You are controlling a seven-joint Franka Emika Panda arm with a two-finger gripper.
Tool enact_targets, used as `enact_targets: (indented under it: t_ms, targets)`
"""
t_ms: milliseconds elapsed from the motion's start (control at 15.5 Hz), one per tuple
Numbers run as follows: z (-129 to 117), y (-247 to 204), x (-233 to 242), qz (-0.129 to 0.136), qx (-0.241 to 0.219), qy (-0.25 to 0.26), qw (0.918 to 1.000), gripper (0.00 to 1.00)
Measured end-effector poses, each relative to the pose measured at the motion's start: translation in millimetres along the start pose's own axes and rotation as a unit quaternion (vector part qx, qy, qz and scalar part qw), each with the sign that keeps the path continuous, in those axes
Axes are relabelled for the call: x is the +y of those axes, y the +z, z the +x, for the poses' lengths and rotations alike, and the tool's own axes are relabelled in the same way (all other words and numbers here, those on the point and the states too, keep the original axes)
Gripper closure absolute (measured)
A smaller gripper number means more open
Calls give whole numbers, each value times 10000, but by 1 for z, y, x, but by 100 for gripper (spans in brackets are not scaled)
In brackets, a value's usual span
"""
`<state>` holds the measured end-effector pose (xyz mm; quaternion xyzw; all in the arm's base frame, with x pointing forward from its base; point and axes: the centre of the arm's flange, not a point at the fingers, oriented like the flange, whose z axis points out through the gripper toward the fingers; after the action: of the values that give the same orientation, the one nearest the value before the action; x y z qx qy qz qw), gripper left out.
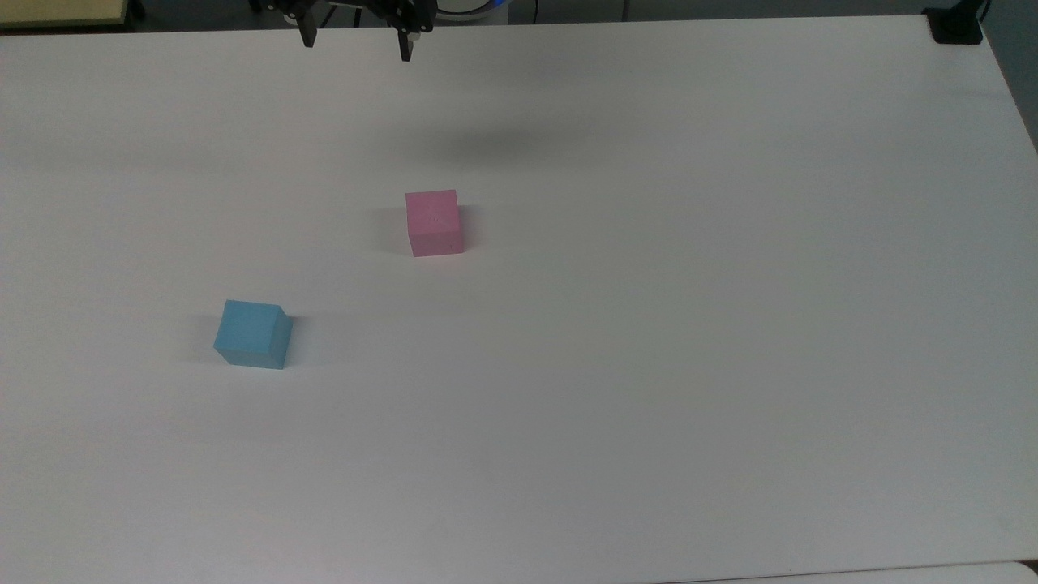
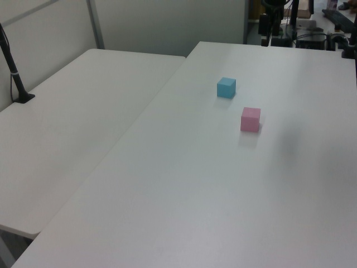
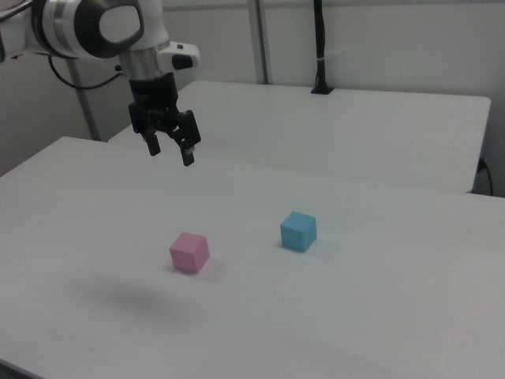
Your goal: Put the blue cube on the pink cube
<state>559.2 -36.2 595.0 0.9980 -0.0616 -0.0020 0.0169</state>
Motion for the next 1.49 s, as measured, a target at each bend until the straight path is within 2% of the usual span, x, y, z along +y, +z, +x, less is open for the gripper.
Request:
enact_targets:
  t_ms: [1164,1487]
  targets:
    - [1,0,2,1,22,-19,10000,0]
    - [18,16,3,-32,138,-248,9996,0]
